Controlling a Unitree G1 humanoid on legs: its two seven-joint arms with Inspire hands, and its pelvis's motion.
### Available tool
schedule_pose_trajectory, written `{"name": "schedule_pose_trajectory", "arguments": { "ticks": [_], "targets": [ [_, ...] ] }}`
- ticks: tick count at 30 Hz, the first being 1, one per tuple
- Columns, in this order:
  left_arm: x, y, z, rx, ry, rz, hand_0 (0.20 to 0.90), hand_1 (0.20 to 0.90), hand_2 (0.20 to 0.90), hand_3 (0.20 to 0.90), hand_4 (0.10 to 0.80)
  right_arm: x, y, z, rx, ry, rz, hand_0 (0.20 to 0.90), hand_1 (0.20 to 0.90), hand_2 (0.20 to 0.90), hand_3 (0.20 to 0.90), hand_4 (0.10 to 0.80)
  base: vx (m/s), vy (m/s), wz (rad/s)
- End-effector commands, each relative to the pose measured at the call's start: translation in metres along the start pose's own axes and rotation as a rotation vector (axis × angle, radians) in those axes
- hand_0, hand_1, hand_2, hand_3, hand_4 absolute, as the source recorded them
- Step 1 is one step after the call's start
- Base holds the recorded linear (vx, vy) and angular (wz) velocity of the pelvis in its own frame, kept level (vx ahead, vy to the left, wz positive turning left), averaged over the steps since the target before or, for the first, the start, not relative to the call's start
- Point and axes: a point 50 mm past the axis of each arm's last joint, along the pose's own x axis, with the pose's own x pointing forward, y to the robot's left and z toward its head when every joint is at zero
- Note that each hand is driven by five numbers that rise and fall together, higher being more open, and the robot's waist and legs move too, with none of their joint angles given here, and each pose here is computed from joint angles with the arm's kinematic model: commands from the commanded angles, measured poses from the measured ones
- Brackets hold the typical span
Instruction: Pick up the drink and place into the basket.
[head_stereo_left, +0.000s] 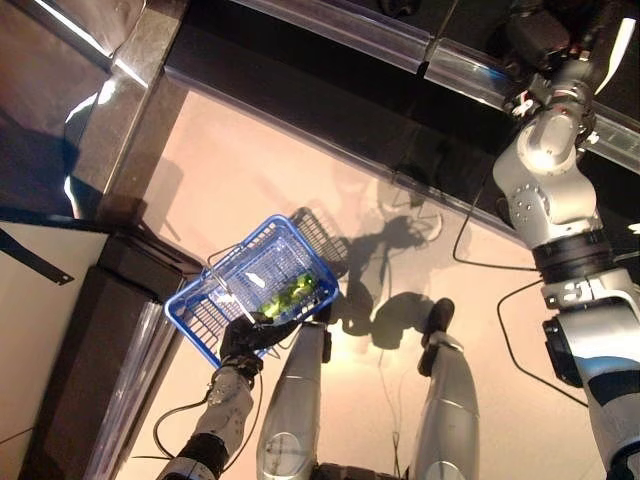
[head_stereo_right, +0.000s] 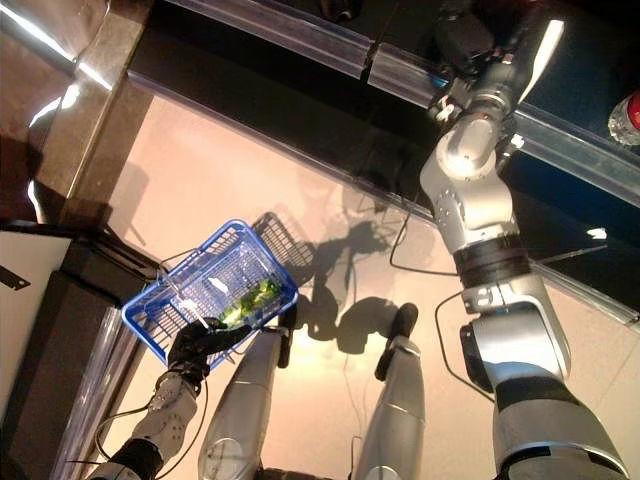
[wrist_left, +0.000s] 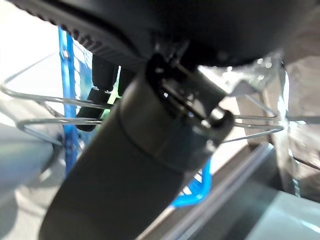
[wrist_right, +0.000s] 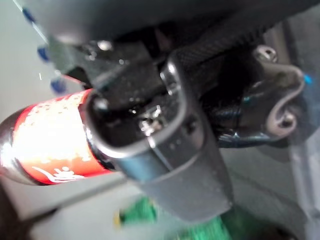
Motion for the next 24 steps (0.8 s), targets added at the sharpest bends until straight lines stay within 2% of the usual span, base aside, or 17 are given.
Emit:
{"name": "schedule_pose_trajectory", "arguments": {
  "ticks": [1,6,10,24],
  "targets": [
    [-0.013,0.024,0.053,0.008,-0.316,-0.032,0.300,0.300,0.300,0.200,0.100,-0.016,0.028,0.101,0.085,-0.475,0.237,0.300,0.300,0.300,0.200,0.100,-0.014,0.033,-0.02],
    [-0.021,0.013,0.081,0.064,-0.440,-0.137,0.300,0.300,0.300,0.200,0.100,-0.043,0.043,0.092,0.086,-0.497,0.473,0.300,0.300,0.300,0.200,0.100,-0.002,0.015,-0.02],
    [-0.029,-0.001,0.108,0.120,-0.548,-0.222,0.300,0.300,0.300,0.200,0.100,-0.066,0.051,0.074,0.176,-0.429,0.625,0.300,0.300,0.300,0.200,0.100,0.055,-0.012,-0.03],
    [-0.065,-0.039,0.146,0.261,-0.744,-0.549,0.300,0.300,0.300,0.200,0.100,-0.115,0.086,0.018,0.293,-0.144,0.818,0.300,0.300,0.300,0.200,0.100,0.065,-0.035,0.06]
  ]
}}
